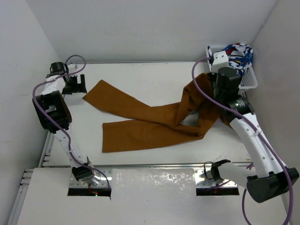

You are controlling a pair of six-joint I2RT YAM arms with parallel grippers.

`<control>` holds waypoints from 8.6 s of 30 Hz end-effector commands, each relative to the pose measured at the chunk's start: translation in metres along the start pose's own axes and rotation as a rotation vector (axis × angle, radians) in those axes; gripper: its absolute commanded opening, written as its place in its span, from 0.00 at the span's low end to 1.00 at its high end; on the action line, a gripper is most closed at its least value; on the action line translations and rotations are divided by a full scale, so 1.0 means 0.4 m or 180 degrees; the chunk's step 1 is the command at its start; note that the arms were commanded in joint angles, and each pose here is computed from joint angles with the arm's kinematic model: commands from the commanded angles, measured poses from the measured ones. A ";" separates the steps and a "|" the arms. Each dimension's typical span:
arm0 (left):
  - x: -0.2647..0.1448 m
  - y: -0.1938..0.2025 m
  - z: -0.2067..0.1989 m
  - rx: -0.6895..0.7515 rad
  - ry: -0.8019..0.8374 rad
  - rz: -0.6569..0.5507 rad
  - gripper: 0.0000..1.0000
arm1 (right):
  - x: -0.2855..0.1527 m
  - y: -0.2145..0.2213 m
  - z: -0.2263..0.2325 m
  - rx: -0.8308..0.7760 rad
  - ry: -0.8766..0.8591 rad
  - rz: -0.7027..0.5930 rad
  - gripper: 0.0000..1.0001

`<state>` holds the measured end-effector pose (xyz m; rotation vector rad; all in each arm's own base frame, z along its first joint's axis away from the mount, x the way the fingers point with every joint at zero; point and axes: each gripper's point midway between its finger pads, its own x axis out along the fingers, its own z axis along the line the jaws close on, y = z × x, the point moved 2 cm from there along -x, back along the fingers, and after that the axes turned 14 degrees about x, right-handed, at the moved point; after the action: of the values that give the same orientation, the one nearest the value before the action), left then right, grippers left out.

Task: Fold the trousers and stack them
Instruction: Flatten the trousers out

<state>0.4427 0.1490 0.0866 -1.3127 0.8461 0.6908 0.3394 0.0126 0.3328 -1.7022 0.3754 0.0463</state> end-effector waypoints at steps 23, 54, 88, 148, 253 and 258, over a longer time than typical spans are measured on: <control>-0.049 -0.018 0.010 -0.0475 0.0401 -0.0161 0.00 | 0.036 0.004 -0.031 -0.0080 0.0265 -0.0042 0.00; -0.706 0.187 0.280 0.0694 -0.1632 0.0981 0.00 | -0.115 -0.114 -0.357 0.0165 0.1227 -0.0627 0.00; -0.474 -0.137 0.092 0.0095 -0.0771 -0.0775 0.00 | 0.086 0.090 -0.197 0.0255 0.0308 0.0199 0.00; -0.463 0.546 0.011 0.3656 0.0841 0.0132 0.78 | 0.119 0.153 -0.038 0.0349 -0.0608 0.0626 0.00; -0.058 0.219 0.260 -0.0817 0.0036 0.0212 0.65 | 0.246 0.197 -0.258 0.0481 0.0529 0.1224 0.00; -0.069 0.161 0.185 -0.0450 0.0056 0.0055 0.66 | 0.234 0.212 -0.257 0.0434 0.0530 0.1260 0.00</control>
<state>0.3681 0.2523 0.0487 -1.4975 0.8725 0.8873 0.3860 -0.1181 0.2234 -1.4633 0.8786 0.2333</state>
